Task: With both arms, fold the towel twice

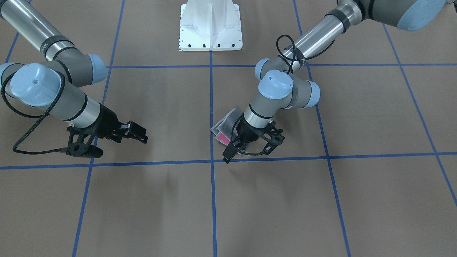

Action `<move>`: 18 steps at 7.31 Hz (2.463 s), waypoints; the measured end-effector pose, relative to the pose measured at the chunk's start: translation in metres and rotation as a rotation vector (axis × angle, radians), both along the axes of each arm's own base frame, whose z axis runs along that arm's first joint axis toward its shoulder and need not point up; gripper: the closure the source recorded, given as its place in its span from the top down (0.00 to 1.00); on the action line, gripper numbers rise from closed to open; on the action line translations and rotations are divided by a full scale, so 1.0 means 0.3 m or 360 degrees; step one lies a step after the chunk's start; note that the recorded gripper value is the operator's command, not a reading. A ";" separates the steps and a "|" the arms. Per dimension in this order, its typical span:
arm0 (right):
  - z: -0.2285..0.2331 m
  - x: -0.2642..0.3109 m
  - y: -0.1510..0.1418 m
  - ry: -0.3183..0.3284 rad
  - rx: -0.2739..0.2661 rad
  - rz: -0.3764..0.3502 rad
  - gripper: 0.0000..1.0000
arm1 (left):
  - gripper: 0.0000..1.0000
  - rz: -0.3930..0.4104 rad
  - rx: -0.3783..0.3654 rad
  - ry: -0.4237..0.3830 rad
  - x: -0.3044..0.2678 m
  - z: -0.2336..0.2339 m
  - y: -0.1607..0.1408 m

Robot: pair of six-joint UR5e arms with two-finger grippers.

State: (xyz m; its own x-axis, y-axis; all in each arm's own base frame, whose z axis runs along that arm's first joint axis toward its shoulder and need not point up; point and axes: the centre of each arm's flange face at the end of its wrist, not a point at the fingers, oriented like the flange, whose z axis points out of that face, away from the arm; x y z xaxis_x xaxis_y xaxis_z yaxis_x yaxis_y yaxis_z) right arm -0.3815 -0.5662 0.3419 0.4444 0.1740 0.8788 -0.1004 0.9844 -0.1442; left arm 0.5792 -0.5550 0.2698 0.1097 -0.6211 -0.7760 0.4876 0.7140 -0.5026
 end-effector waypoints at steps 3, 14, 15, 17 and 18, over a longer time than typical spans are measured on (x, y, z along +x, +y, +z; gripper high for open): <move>0.000 0.004 -0.003 0.0001 -0.0002 0.0003 1.00 | 1.00 -0.0004 0.0011 0.0061 -0.087 -0.084 -0.072; 0.567 0.877 -0.259 0.0700 0.0445 -0.0273 1.00 | 1.00 0.0444 0.0854 -0.0828 -1.480 0.849 -0.210; 0.642 0.965 -0.229 0.0720 0.0412 -0.0248 1.00 | 1.00 0.0469 0.0851 -0.0799 -1.588 0.915 -0.172; 0.774 1.122 -0.151 0.0755 0.0364 -0.0170 1.00 | 1.00 0.0569 0.0965 -0.0854 -1.795 1.069 -0.063; 0.867 1.170 -0.077 0.0757 0.0365 -0.0142 1.00 | 1.00 0.0638 0.1041 -0.0915 -1.863 1.139 -0.012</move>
State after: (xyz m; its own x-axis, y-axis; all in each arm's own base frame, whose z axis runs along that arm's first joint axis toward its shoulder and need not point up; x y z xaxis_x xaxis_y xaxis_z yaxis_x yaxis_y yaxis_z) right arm -0.0305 -0.5894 0.6020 0.8073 -0.0555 0.5875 -0.0169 0.9930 0.1169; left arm 0.0203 -0.5586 0.6116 0.6921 0.0828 -0.7171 0.1937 0.9357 0.2950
